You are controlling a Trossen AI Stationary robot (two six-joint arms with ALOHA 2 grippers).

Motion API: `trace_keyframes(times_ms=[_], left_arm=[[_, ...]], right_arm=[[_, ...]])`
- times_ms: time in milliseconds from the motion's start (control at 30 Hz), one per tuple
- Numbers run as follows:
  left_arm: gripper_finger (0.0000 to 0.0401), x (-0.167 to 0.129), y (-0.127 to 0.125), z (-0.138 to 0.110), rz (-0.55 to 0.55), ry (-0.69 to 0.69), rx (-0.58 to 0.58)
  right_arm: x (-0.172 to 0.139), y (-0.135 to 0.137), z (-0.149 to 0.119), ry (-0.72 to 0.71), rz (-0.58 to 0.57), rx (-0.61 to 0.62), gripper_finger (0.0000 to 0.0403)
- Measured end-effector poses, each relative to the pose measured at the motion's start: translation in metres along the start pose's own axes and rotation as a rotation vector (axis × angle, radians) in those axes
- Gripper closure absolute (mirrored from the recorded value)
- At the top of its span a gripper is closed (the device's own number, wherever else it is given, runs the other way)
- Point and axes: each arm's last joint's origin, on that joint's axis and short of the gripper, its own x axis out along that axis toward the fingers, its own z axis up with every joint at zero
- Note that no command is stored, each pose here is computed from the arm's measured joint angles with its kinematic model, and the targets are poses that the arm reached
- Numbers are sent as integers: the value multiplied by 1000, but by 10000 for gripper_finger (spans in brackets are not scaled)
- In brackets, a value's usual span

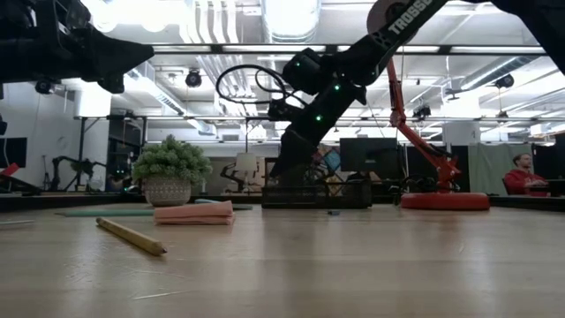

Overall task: Pick and place office supplies into organizer
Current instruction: Put the top light blue binder clip into the desk organizer

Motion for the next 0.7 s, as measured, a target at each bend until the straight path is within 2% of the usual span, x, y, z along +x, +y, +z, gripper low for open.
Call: trace_keyframes(times_ms=[300,700], left_arm=[[401,0,0,0,0,-1,0],[401,0,0,0,0,-1,0]], right_arm=[[0,-7,-3,11,-11,-10,394],[0,-11,-13,93,0,-17,394]])
